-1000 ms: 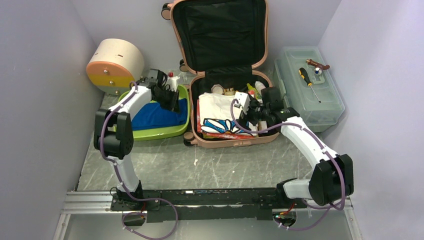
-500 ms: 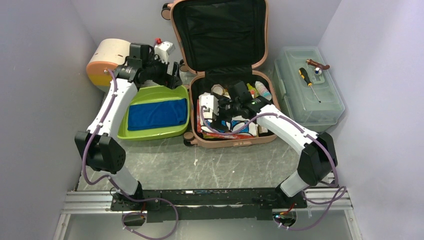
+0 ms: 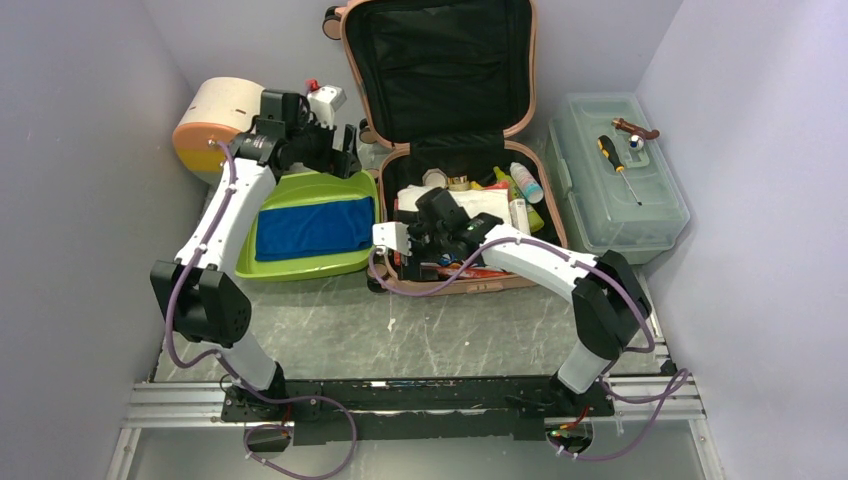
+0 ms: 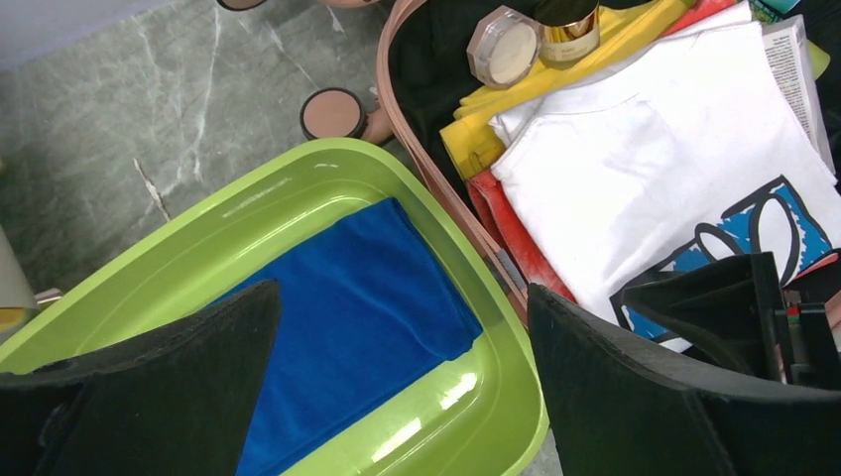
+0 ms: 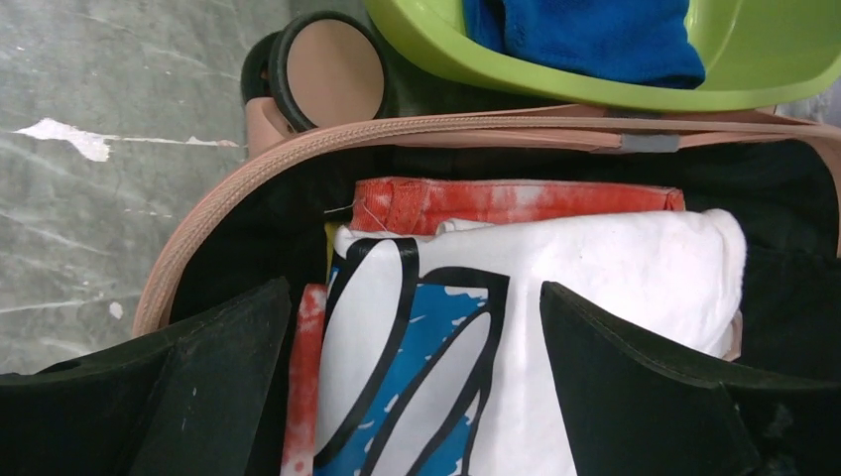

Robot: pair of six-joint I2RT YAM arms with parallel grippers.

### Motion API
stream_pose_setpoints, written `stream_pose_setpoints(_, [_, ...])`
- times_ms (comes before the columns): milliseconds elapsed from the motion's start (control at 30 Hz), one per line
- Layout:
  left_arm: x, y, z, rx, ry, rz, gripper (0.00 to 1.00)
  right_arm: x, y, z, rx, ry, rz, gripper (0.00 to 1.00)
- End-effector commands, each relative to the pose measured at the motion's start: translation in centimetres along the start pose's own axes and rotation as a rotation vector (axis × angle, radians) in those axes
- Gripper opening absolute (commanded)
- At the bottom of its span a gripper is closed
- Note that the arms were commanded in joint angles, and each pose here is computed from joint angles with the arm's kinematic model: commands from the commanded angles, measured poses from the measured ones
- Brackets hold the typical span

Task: Open, take out, and arrange the luggage
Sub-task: Pick up the clothes from the opened luggage.

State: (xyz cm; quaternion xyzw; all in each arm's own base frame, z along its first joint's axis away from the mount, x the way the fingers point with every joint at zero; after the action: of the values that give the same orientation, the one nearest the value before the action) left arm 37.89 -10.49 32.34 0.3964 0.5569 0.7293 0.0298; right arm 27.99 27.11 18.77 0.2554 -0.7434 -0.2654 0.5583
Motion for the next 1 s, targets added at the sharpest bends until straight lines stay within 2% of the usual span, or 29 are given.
stream_pose_setpoints(0, [-1.3, 0.0, 0.4, 0.063, -0.006, 0.004, 1.00, -0.9, 0.2, -0.7, 0.006, -0.120, -0.010, 1.00])
stream_pose_setpoints(100, [-2.2, -0.7, 0.4, 0.113, -0.022, 0.024, 1.00, -1.4, -0.2, -0.2, 0.012, -0.112, -0.014, 1.00])
stream_pose_setpoints(233, [-3.2, -1.7, 0.3, 0.173, -0.036, 0.030, 0.99, -2.0, -0.4, -0.6, 0.014, -0.183, -0.019, 0.99])
stream_pose_setpoints(300, [-3.7, -2.1, 0.2, 0.211, -0.059, 0.035, 0.98, -2.2, -0.5, -0.8, 0.003, -0.209, -0.018, 0.94])
stream_pose_setpoints(433, [-4.6, -2.6, -0.3, 0.267, -0.109, 0.049, 0.97, -1.7, 0.1, -1.0, -0.020, -0.220, -0.045, 0.67])
stream_pose_setpoints(533, [-4.9, -2.8, -0.7, 0.297, -0.144, 0.043, 0.98, -0.9, 0.8, -1.1, -0.039, -0.205, -0.061, 0.38])
stream_pose_setpoints(567, [-4.9, -2.8, -0.9, 0.307, -0.160, 0.039, 0.98, 0.4, -0.8, -3.4, -0.094, -0.247, -0.043, 0.28])
stream_pose_setpoints(600, [-4.9, -2.8, -1.1, 0.318, -0.180, 0.036, 0.98, -0.2, 0.9, -1.5, -0.060, -0.196, -0.069, 0.23])
stream_pose_setpoints(767, [-5.0, -3.0, -2.1, 0.361, -0.242, 0.030, 0.98, 1.0, 1.0, -1.5, -0.098, -0.148, -0.119, 0.20])
stream_pose_setpoints(867, [-5.1, -2.9, -2.8, 0.384, -0.268, 0.029, 0.98, 1.9, 0.7, -2.3, -0.130, -0.151, -0.144, 0.13])
stream_pose_setpoints(967, [-5.0, -2.4, -3.6, 0.406, -0.305, 0.019, 0.98, 2.9, 0.8, -2.9, -0.160, -0.130, -0.177, 0.14])
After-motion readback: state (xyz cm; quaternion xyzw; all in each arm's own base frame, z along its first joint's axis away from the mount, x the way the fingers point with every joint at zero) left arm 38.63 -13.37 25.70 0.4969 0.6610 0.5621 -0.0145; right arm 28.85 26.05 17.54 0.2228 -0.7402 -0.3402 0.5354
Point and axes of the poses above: each gripper's point midway between its finger pads, its own x axis back along the fingers, its own z axis along the line the jaws close on, y = z × x, the point moved 8 cm from there along x, back along the fingers, and after that the axes turned 13 degrees about -x, right-handed, at the moved point
